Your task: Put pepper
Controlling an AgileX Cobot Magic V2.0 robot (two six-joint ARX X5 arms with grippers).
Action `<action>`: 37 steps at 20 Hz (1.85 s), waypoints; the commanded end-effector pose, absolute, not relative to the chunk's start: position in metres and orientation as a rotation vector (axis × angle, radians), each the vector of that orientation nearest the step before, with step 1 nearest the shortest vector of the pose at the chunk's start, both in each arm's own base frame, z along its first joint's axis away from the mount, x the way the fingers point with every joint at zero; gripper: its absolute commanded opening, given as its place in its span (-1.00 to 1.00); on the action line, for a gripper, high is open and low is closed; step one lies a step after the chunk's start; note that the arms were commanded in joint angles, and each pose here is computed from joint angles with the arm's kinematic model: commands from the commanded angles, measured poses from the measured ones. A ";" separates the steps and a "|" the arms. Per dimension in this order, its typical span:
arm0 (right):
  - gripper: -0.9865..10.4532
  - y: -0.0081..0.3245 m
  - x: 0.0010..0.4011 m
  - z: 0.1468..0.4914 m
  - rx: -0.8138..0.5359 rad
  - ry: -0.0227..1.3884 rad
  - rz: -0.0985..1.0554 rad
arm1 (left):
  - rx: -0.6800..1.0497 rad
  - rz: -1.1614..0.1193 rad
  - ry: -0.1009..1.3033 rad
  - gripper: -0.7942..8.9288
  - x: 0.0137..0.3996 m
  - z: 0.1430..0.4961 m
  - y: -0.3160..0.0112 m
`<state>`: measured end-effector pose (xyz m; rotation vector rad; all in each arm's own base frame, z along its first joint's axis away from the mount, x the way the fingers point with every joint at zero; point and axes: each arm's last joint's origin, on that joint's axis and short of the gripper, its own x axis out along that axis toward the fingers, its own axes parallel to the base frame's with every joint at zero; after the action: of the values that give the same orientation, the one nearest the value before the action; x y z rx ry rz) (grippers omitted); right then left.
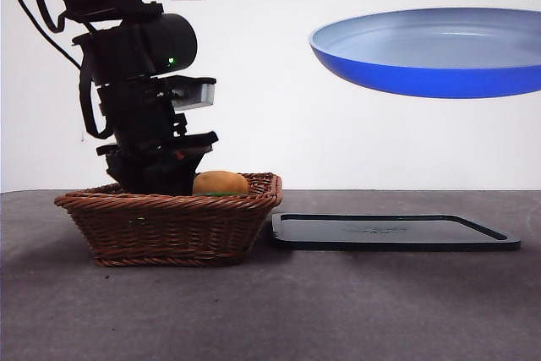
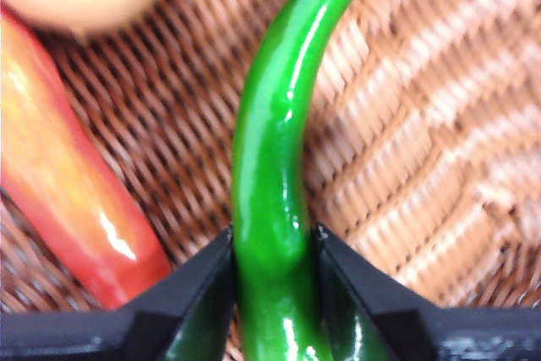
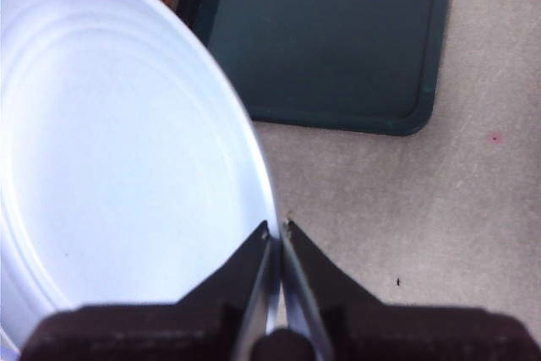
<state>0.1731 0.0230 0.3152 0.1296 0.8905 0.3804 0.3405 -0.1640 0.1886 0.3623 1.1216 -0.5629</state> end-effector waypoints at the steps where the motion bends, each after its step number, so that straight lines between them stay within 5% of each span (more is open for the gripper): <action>1: -0.82 0.023 0.176 0.321 0.130 0.866 0.385 | 0.364 -0.572 1.084 -0.58 0.343 0.198 -0.168; 8: -0.82 0.025 0.200 0.303 0.172 0.969 0.363 | 0.340 -0.579 1.048 -0.58 0.329 0.255 -0.165; 15: -0.82 0.042 0.250 0.255 0.296 1.157 0.396 | 0.257 -0.793 0.990 -0.58 0.299 0.306 -0.175; 24: -0.82 0.097 0.263 0.234 0.319 1.215 0.482 | 0.361 -0.981 0.977 -0.58 0.264 0.301 -0.231; 37: -0.82 0.102 0.260 0.233 0.309 1.227 0.496 | 0.455 -0.930 1.069 -0.58 0.274 0.263 -0.249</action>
<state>0.2559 0.0989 0.2300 0.3036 1.2412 0.4855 0.2725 -0.2425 0.2678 0.4344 1.0643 -0.9155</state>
